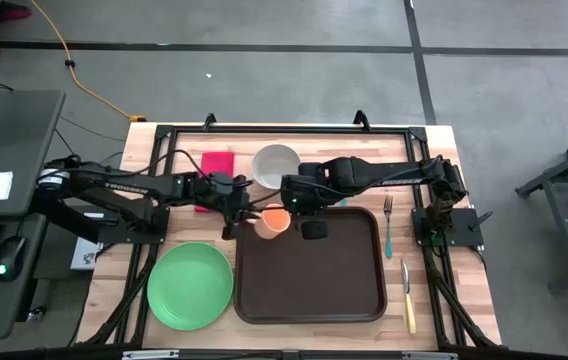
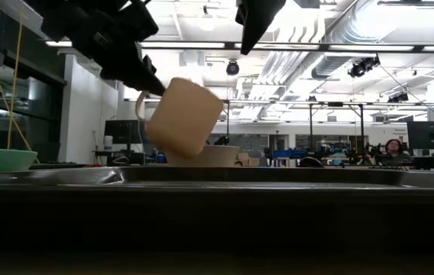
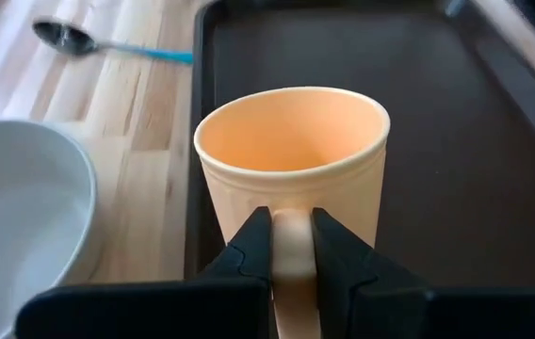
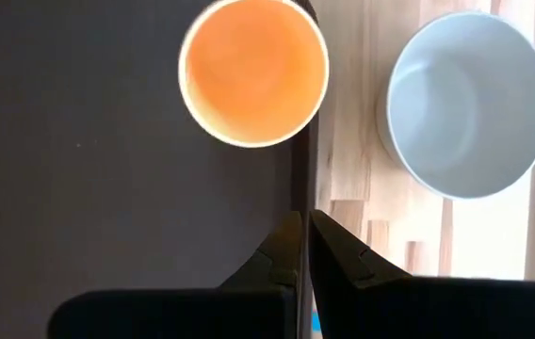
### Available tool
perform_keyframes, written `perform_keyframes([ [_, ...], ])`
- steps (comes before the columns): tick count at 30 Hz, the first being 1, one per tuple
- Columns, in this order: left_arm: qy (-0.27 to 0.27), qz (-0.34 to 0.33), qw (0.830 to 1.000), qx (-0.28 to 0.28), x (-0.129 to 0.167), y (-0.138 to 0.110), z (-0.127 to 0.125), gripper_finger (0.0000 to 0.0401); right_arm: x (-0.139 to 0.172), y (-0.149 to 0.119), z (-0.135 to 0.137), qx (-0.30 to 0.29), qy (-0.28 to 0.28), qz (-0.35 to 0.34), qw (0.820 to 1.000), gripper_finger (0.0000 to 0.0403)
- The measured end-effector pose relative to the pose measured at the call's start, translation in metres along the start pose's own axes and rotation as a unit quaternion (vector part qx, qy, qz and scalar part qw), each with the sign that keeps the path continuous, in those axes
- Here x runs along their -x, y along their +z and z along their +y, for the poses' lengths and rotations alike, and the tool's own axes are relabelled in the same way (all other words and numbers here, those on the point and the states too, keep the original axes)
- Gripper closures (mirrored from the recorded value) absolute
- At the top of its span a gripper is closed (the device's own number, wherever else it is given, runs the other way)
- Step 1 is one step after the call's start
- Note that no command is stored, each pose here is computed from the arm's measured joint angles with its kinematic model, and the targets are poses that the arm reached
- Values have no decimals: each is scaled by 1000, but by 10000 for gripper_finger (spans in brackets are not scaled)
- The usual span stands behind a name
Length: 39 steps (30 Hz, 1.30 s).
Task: Set up tray
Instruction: Put the yellow cup on the top left of the brown serving tray
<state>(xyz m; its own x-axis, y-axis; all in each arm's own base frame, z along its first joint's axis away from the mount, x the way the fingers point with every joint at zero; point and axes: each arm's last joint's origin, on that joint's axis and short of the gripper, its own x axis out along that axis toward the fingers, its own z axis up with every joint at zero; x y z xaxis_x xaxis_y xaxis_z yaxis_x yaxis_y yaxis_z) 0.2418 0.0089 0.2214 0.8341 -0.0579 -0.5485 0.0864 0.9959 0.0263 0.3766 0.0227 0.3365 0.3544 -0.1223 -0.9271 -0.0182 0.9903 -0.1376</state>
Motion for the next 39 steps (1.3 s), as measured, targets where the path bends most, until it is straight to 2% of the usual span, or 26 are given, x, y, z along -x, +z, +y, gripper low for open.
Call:
perform_keyframes([
  [7, 16, -40, 999, 2, 3, -13, -1, 318, 0, -2, 0, -24, 0, 10, 1000, 402],
  [14, 18, -91, 995, 24, 4, -37, -3, 332, 0, -5, 0, -48, 2, 24, 999, 402],
  [22, 42, -123, 991, 28, 9, -56, -16, 321, 0, -5, 0, -57, 0, 25, 998, 402],
  [39, 87, -99, 991, -1, 9, -63, -37, 329, 0, -5, 0, -84, 0, 27, 996, 402],
])
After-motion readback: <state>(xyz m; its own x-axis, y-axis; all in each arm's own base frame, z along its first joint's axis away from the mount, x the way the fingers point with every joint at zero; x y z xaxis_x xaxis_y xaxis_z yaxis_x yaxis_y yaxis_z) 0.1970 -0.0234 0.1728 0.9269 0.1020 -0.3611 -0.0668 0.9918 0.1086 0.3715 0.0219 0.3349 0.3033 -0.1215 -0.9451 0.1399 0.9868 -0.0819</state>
